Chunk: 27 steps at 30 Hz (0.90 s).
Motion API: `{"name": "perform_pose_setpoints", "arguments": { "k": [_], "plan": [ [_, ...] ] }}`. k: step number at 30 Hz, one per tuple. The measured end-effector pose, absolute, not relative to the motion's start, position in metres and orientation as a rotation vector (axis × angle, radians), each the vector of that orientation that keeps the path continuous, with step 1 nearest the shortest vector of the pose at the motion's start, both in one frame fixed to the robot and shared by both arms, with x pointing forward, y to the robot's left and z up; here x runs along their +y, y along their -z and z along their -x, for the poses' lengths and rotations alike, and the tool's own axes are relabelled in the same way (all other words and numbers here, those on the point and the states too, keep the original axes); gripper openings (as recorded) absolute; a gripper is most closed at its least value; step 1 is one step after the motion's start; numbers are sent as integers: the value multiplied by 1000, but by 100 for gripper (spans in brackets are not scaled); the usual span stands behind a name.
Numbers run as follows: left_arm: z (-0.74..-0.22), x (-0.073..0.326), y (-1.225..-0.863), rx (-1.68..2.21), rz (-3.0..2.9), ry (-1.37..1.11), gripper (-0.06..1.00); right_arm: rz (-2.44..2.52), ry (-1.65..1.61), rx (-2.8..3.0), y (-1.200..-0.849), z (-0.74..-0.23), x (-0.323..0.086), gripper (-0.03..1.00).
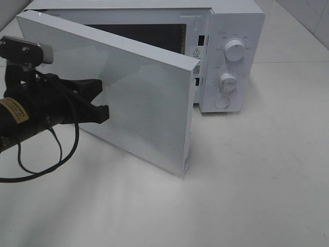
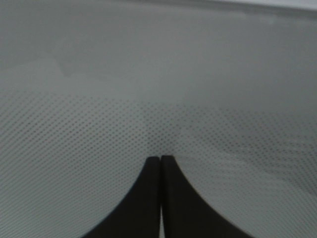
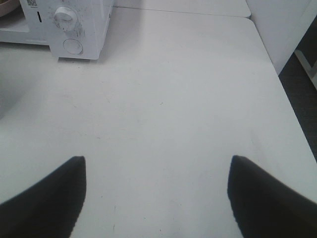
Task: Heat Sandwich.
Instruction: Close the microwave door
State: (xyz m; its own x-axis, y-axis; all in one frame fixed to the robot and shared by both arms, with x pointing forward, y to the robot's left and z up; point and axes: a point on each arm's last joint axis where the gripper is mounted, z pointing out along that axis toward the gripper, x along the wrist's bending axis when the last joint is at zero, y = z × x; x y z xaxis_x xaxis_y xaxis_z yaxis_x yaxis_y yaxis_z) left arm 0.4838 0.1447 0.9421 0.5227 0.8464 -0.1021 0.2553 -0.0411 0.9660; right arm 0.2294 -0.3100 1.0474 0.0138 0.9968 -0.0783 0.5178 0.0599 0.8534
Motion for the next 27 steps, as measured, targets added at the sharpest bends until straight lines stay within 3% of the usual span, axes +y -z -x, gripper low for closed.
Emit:
{"name": "perform_pose_setpoints", "arguments": {
  "k": [27],
  "plan": [
    [-545,85,-956,923,-1499,-619,0,-1552,-821,1600,-1047,-229,-310,76]
  ]
}}
